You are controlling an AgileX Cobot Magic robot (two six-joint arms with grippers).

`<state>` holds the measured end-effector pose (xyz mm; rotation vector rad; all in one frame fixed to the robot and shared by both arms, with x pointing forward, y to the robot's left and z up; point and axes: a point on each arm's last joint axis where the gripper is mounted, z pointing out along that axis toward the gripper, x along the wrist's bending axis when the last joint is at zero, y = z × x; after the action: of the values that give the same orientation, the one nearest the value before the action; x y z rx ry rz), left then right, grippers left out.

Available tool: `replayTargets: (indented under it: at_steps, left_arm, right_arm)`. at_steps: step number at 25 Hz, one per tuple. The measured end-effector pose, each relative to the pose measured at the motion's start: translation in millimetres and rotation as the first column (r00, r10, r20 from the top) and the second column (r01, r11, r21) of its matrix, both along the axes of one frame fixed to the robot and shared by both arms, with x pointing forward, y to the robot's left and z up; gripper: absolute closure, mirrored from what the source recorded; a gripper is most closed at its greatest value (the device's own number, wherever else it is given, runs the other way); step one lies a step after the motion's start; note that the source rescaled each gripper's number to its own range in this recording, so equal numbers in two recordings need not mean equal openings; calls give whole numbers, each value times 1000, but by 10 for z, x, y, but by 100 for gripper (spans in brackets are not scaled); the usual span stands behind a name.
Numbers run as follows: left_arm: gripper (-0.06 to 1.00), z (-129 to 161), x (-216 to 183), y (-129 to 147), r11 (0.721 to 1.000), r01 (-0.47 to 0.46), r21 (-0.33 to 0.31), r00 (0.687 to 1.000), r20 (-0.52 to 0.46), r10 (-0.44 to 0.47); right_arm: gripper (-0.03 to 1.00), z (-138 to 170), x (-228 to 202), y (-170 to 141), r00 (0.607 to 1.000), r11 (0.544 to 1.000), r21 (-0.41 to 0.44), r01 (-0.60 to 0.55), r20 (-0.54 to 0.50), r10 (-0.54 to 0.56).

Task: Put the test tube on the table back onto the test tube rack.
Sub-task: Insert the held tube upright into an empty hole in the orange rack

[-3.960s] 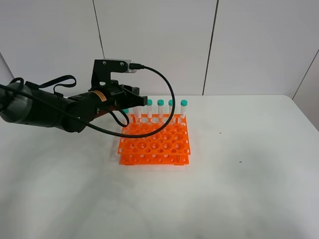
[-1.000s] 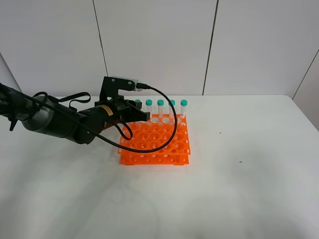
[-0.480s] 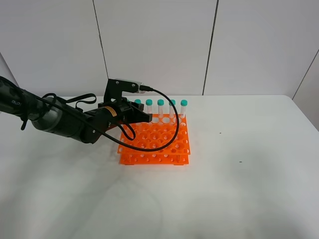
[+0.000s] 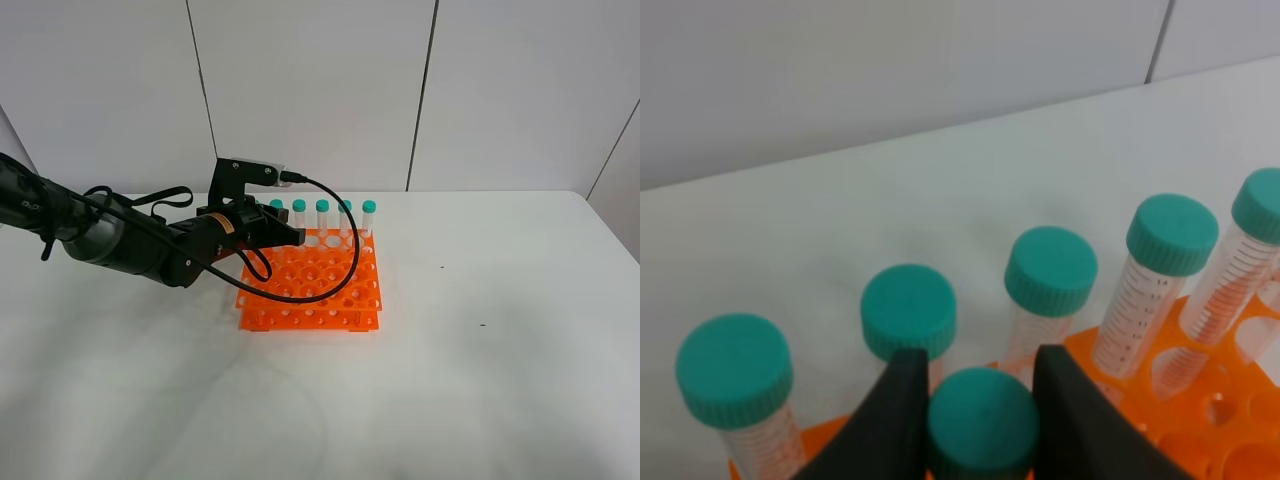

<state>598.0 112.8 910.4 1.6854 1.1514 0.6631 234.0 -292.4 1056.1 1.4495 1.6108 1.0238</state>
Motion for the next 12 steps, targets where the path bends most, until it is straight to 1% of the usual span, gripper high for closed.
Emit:
replayTargets:
  at_steps: [12]
  left_arm:
    - [94,-20,-57,31,1000,0,8,1000,-17,0]
  right_arm:
    - [3,0,0,0,1000,1000,0,0,0,0]
